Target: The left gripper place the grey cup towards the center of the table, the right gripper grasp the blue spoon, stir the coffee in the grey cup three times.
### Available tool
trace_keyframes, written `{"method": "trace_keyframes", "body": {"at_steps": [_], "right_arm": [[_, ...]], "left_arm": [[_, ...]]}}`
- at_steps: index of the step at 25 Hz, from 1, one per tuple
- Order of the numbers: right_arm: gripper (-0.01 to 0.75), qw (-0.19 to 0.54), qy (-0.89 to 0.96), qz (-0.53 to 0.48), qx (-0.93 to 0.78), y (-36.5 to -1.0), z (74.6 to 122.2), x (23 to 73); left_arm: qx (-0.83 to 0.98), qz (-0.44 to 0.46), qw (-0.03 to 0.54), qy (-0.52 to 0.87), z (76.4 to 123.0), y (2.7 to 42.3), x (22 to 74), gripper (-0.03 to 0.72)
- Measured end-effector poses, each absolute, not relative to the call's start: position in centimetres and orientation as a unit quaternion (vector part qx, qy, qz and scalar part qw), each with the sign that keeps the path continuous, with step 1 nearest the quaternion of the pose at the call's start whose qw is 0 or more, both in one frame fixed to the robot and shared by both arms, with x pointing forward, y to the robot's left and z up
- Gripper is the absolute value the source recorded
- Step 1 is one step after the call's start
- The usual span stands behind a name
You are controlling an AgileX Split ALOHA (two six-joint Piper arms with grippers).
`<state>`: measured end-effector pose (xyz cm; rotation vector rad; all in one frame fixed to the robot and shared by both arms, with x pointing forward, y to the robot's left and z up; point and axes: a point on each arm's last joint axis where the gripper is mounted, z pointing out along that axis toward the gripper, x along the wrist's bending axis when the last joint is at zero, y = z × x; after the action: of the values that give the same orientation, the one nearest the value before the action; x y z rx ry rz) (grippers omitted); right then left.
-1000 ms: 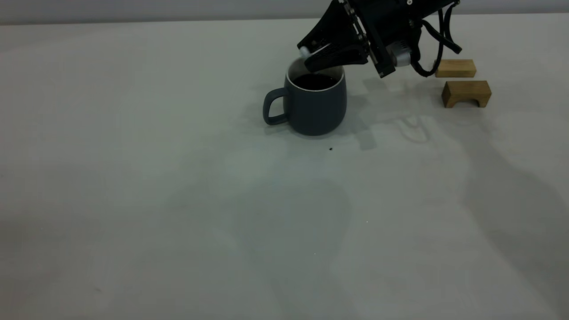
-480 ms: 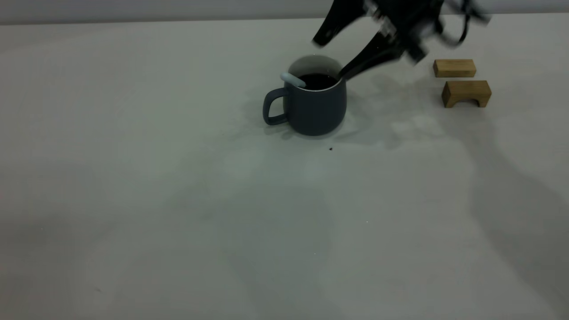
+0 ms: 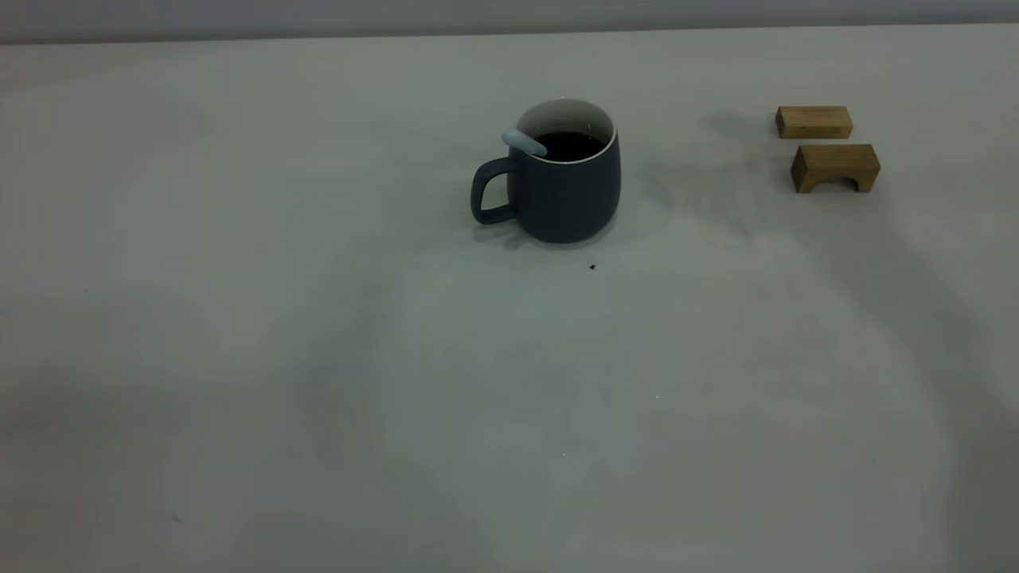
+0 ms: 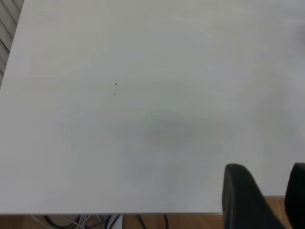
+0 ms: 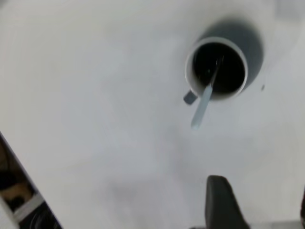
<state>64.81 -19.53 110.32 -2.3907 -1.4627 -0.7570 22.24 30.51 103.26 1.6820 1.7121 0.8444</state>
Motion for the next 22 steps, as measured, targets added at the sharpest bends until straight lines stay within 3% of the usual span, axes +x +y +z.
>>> {"method": "trace_keyframes", "body": {"at_steps": [5, 10, 22], "right_arm": [[0.317, 0.003, -0.599, -0.323, -0.733, -20.8, 117.9, 59.9], [0.241, -0.069, -0.690, -0.355, -0.627, -20.6, 121.6, 56.3], [0.228, -0.137, -0.728, -0.263, -0.617, -25.3, 117.4, 41.5]], "left_arm": [[0.632, 0.317, 0.294, 0.643, 103.3, 30.5, 22.2, 0.297], [0.632, 0.317, 0.294, 0.643, 103.3, 30.5, 22.2, 0.297], [0.632, 0.317, 0.294, 0.643, 103.3, 30.5, 22.2, 0.297]]}}
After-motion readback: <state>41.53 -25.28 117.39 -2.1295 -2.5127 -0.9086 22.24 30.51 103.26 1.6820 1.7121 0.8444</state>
